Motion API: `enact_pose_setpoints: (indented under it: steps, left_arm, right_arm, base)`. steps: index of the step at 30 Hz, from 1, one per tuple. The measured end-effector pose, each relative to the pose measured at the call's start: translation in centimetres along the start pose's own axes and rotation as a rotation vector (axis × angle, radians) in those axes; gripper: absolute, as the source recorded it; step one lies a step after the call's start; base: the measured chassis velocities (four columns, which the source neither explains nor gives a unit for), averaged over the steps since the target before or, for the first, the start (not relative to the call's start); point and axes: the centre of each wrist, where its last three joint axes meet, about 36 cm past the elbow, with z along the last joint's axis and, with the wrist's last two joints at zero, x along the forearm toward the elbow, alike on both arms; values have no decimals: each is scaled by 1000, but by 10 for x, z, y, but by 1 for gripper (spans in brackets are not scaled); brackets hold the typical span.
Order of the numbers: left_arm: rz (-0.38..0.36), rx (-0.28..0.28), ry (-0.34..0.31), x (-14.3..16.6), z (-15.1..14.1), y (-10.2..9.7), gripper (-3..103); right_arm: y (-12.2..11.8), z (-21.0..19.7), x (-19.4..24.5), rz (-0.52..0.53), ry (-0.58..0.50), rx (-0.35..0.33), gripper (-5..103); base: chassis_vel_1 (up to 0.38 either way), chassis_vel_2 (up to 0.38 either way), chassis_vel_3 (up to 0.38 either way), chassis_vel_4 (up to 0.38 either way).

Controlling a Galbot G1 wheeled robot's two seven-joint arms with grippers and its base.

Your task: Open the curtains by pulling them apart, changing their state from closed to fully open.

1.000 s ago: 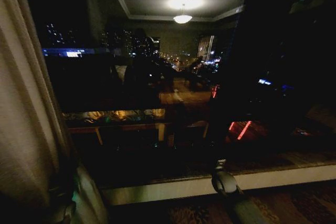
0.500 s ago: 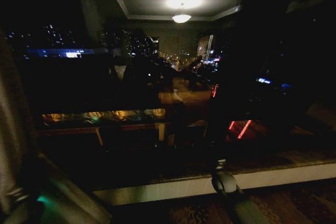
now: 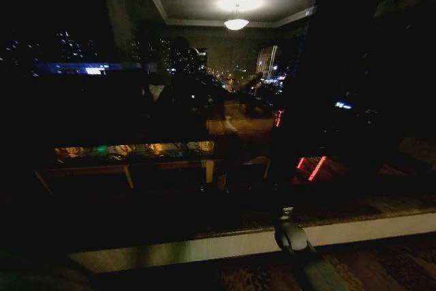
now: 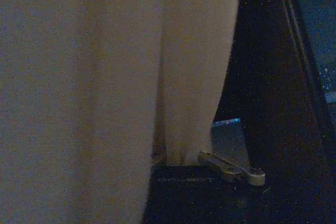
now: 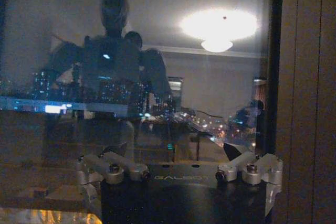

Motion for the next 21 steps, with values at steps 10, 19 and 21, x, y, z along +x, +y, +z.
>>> enact_pose_setpoints:
  steps: [10, 19, 21]
  left_arm:
    - [71, 72, 10, 50, -7, -45, 11]
    - [189, 172, -35, 159, -30, -92, 43]
    - [245, 159, -64, 189, -44, -101, 54]
  right_arm:
    - [0, 0, 0, 0, 0, 0, 100]
    - [0, 0, 0, 0, 0, 0, 100]
    - [0, 0, 0, 0, 0, 0, 100]
  base:
    - [0, 0, 0, 0]
    - [0, 0, 0, 0]
    - [0, 0, 0, 0]
